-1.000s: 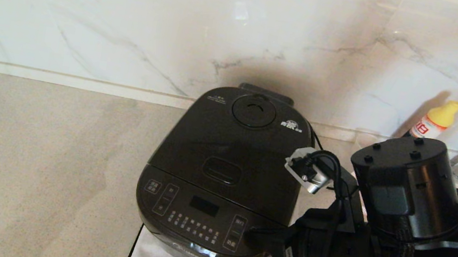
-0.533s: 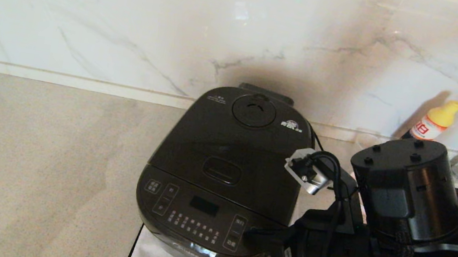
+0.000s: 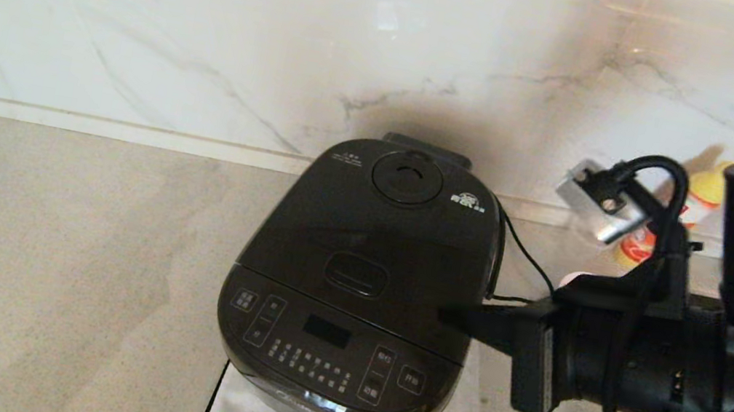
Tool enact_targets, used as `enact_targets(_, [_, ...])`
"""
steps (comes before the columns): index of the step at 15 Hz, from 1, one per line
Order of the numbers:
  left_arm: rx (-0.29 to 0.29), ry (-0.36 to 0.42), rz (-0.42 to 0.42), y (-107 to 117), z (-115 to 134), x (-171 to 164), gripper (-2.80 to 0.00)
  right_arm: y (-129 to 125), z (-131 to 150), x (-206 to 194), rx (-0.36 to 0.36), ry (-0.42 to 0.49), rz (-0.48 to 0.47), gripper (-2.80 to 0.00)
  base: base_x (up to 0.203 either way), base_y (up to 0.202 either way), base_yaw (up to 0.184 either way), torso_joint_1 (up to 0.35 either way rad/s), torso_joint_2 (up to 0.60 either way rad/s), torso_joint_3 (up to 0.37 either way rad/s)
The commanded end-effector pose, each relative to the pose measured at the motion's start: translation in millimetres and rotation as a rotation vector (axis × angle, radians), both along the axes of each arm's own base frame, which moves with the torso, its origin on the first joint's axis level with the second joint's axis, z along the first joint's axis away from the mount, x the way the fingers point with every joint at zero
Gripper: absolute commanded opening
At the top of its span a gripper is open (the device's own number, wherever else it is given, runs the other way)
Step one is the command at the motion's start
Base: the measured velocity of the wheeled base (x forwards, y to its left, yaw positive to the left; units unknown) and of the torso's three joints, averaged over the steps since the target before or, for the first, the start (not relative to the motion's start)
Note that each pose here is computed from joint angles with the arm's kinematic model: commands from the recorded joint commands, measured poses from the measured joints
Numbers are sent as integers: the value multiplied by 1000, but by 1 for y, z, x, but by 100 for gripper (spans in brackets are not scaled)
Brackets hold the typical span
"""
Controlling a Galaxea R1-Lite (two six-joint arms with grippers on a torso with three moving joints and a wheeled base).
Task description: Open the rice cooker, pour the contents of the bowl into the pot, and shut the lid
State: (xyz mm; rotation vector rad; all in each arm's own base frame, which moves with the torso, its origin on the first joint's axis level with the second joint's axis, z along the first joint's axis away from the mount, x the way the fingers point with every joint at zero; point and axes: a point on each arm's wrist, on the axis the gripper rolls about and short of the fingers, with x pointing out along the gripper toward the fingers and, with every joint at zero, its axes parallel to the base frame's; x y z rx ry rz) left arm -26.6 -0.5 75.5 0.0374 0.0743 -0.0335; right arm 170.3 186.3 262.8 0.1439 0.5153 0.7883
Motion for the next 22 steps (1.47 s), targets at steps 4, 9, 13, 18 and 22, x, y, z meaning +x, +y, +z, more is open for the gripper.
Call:
enact_targets(4, [0,1,0,0,0,0,-280,-68,36,-7,-11,-180,-320,-280,0,0,0,0,0,0])
enact_targets(9, [0,1,0,0,0,0,-280,-132,47,-51,-207,-397,-810,-280,0,0,0,0,0,0])
enact_targets(13, [0,1,0,0,0,0,-280,-184,23,-132,-238,-512,-990,-280,0,0,0,0,0,0])
enact_targets(18, [-1,0,0,0,0,0,-280,-204,-78,-194,-375,-534,-1256,-280,0,0,0,0,0,0])
enact_targets(22, [-3,-1,0,0,0,0,-280,-200,-121,-188,-545,-395,-1415,-280,0,0,0,0,0,0])
